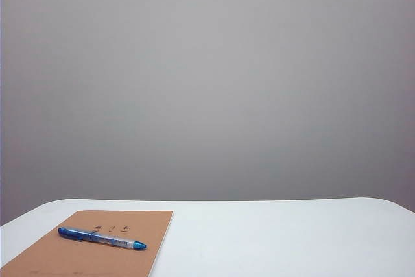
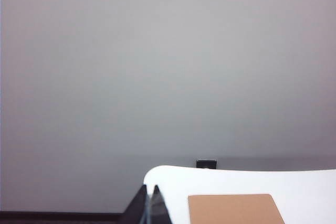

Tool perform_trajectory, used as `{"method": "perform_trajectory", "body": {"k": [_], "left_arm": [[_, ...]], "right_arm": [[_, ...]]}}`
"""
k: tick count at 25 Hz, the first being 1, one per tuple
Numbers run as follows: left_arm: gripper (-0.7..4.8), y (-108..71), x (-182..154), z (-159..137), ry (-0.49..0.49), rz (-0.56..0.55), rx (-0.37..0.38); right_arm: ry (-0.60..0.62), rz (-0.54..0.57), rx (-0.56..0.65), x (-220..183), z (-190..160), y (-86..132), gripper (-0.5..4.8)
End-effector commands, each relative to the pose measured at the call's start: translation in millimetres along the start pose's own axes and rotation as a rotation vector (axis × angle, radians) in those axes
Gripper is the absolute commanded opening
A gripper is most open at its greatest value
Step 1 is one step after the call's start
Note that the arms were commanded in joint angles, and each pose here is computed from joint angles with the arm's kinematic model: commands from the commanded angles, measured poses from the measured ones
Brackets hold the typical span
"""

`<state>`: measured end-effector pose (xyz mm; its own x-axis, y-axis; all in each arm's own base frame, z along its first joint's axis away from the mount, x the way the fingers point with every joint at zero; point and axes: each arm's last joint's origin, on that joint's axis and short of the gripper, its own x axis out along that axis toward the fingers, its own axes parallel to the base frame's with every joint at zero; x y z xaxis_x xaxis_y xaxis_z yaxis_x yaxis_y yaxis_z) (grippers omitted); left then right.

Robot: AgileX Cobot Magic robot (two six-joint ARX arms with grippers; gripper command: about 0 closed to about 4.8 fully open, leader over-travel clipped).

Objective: Pick up a pen on the table and place it on the notebook.

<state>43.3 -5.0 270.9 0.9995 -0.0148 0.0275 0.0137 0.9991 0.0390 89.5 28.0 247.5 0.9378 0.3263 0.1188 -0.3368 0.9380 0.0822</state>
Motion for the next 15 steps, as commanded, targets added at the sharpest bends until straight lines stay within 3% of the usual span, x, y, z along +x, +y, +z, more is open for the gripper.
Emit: {"method": "perform_trajectory", "body": {"k": [1,8,13,15], "left_arm": [[-0.05,-1.2,2.9,-2.7,-0.01,-0.005,-0.052],[-0.05,-7.8,20.1,-28.2,-0.018,-0.011,-0.157],[-0.06,-12.2,29.1,-45.2,-0.018,-0.041,-0.153],[-0.05,-13.0,29.7,-46.2,-0.024,-0.058,-0.106]], "right_arm": [[-0.027,-0.005,0.061,-7.4,-15.2,-1.2,-0.06],[0.043,-0.062,0.074,-9.3,-54.4,-6.1,-0.06],[0.046,-0.075,0.066,-5.6,-77.0,-8.7,-0.06],[0.066,-0.096,-0.016,-5.7,-78.5,-9.9,-0.06]]}}
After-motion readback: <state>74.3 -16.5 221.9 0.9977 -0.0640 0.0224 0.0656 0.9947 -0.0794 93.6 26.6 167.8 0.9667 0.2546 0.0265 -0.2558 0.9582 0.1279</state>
